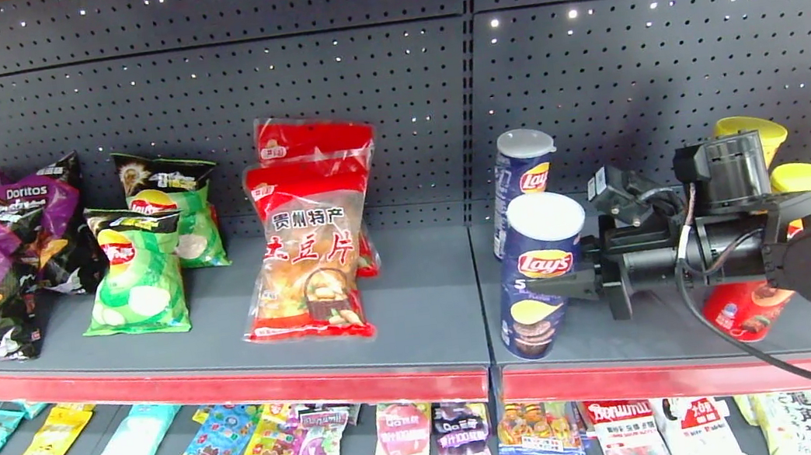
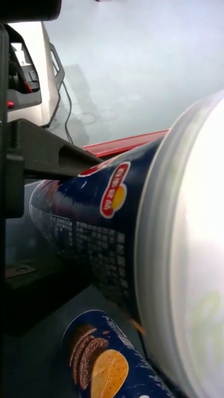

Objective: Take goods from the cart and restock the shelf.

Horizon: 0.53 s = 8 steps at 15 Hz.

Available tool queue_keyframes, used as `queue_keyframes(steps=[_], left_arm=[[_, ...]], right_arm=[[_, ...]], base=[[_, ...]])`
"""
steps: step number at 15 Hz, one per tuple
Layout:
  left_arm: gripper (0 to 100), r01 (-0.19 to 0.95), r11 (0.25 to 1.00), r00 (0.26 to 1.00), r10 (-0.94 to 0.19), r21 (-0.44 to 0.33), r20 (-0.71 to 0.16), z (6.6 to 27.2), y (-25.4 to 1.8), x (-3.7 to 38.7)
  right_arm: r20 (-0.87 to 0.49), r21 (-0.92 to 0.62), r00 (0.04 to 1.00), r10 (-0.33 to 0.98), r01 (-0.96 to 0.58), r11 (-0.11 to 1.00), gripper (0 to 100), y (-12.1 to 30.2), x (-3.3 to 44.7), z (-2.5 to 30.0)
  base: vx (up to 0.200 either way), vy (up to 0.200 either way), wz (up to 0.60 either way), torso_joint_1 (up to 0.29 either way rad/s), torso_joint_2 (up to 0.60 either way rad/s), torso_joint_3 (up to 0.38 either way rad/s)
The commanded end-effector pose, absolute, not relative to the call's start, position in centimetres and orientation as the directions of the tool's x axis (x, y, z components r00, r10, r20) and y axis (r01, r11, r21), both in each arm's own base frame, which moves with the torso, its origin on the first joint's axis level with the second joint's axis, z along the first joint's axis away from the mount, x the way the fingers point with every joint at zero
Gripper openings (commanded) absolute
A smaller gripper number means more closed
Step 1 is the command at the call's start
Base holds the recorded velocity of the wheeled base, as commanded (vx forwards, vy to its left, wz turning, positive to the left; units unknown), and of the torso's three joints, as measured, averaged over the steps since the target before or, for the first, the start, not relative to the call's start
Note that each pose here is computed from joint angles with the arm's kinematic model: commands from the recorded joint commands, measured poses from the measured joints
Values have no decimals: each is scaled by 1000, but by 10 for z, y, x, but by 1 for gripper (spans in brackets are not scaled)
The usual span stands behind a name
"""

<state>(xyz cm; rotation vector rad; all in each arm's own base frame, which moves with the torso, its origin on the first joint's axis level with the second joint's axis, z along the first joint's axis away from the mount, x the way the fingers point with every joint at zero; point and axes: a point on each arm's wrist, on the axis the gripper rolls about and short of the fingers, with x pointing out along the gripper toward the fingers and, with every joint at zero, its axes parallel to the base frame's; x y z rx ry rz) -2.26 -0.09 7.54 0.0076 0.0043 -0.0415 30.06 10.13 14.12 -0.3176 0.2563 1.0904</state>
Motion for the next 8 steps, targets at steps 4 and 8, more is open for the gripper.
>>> queue_keyframes(steps=[4, 8], left_arm=[[100, 41, 999, 999, -41, 7, -5, 75, -1, -23], [100, 41, 999, 999, -41, 7, -5, 75, -1, -23]], right_arm=[[-363, -118, 441, 821, -895, 429, 100, 101, 302, 139], [-356, -127, 446, 821, -894, 430, 100, 100, 301, 142]], base=[[0, 0, 0, 0, 0, 0], [0, 0, 0, 0, 0, 0]])
